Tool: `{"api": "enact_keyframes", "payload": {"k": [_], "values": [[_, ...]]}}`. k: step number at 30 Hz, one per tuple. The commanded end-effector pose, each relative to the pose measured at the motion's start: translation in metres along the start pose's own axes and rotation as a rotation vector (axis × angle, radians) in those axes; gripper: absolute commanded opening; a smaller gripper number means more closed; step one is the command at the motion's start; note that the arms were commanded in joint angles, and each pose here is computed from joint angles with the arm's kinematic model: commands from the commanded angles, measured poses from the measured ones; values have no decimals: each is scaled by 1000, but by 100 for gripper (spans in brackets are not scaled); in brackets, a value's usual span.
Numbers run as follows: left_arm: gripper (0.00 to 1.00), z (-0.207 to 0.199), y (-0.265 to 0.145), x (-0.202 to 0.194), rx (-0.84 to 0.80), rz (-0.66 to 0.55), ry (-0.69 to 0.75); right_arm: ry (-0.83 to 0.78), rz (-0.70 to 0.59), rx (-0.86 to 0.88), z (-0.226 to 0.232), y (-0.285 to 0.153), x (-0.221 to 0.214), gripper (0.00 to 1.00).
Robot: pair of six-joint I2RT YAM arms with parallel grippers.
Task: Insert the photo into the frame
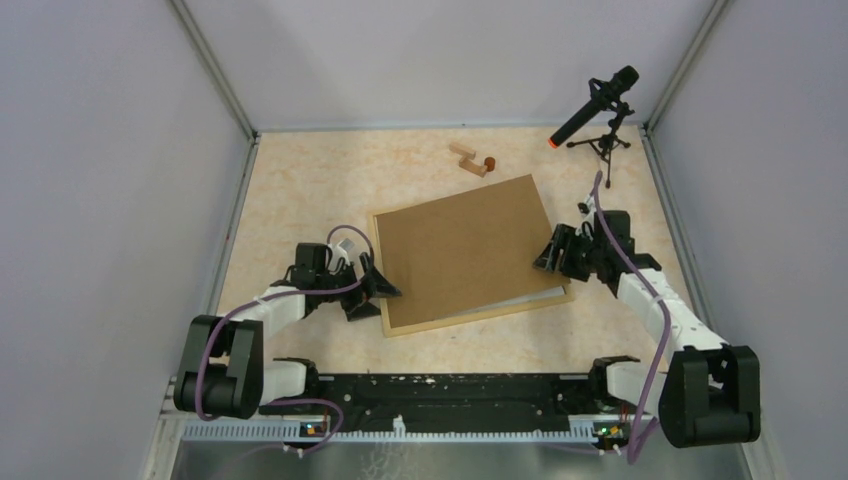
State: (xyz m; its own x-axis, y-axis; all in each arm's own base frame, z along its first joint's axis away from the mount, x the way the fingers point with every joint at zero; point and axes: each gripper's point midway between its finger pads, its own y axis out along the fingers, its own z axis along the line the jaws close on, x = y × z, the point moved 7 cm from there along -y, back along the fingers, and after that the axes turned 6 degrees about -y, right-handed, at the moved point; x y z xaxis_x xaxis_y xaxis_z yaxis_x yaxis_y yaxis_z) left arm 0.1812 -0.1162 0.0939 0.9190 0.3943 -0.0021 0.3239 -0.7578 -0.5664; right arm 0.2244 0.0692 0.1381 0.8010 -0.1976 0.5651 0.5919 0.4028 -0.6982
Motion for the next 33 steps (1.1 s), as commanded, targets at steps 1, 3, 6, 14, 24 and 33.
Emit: {"api": "enact_keyframes", "payload": {"k": [1,3,6,14,24,33], "values": [[99,-4,0,6,-10,-7,59,-80,-90,-66,0,3,22,60],[99,-3,0,5,-5,-5,61,-79,-97,-82,-2,6,22,60],[99,-1,1,5,7,-4,58,-86,-115,-99,-2,10,23,60],[99,5,1,6,56,-15,64,-114,-204,-95,4,18,28,60],[98,7,2,5,65,-10,60,-147,-178,-147,11,39,11,60],[98,7,2,4,60,-7,61,-185,-185,-245,3,51,2,61]]}}
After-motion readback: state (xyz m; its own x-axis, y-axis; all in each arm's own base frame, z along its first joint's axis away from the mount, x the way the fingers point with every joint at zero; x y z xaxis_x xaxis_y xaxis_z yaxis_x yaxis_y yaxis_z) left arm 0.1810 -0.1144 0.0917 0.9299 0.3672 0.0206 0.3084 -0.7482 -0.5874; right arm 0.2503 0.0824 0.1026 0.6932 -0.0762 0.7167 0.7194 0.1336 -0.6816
